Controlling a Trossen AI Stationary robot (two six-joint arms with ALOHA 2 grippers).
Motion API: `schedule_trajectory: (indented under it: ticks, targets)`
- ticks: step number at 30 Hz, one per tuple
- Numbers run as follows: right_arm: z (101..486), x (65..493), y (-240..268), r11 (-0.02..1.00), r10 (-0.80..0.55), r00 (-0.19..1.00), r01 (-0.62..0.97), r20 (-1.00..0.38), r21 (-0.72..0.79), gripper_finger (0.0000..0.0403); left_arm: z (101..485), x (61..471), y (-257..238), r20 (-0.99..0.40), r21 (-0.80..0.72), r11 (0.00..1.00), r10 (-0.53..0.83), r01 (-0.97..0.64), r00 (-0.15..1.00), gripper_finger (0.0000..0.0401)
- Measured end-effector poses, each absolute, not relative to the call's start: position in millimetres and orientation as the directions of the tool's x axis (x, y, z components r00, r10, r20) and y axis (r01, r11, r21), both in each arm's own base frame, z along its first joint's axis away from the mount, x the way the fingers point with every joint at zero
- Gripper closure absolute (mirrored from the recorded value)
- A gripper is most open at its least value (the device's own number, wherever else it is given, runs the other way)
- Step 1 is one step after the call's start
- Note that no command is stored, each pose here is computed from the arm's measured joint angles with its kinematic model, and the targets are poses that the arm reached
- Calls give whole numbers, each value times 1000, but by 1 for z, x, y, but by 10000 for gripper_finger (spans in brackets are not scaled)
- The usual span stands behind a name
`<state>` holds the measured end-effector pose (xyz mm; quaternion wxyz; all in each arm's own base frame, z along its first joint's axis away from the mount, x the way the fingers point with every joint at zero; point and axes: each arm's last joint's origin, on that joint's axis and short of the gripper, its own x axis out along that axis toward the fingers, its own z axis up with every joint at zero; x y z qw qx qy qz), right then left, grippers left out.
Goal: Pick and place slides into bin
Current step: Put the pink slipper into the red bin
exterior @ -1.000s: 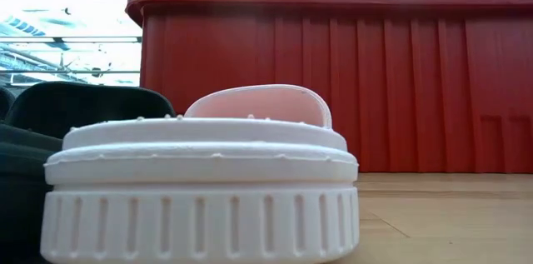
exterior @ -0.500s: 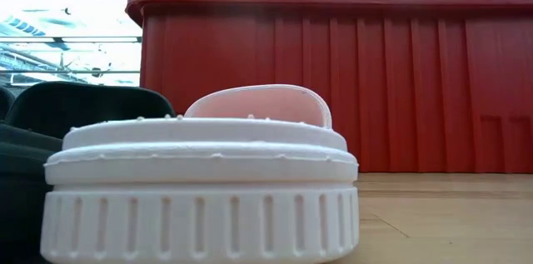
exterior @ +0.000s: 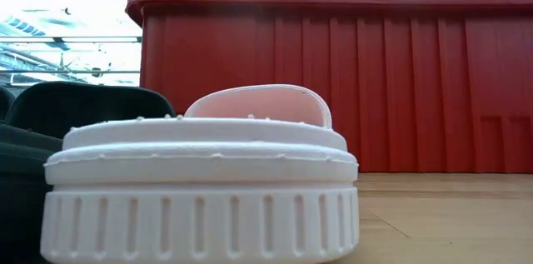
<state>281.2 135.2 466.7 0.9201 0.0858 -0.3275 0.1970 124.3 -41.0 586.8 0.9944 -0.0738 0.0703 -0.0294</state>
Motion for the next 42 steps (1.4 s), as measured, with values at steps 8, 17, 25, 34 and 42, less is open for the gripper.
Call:
schedule_trajectory:
  ticks: [8, 17, 25, 34, 42]
  targets:
    - [482, 295, 163, 939, 264, 842, -336, 471, 73, 275, 587, 122, -45, -135, -148, 986, -101, 81, 986, 196]
    - [474, 279, 196, 963, 211, 936, -249, 281, 107, 275, 587, 118, -43, -137, -201, 977, -104, 75, 985, 196]
    - [427, 287, 225, 971, 175, 984, -167, -34, 170, 275, 586, 120, -44, -143, -224, 973, -87, 53, 986, 197]
    - [362, 323, 254, 983, 154, 962, -127, -223, 132, 275, 585, 122, -44, -148, -250, 968, -69, 30, 987, 197]
    - [307, 341, 255, 998, 60, 891, -55, -449, 24, 275, 584, 129, -47, -163, -254, 967, -68, 25, 984, 196]
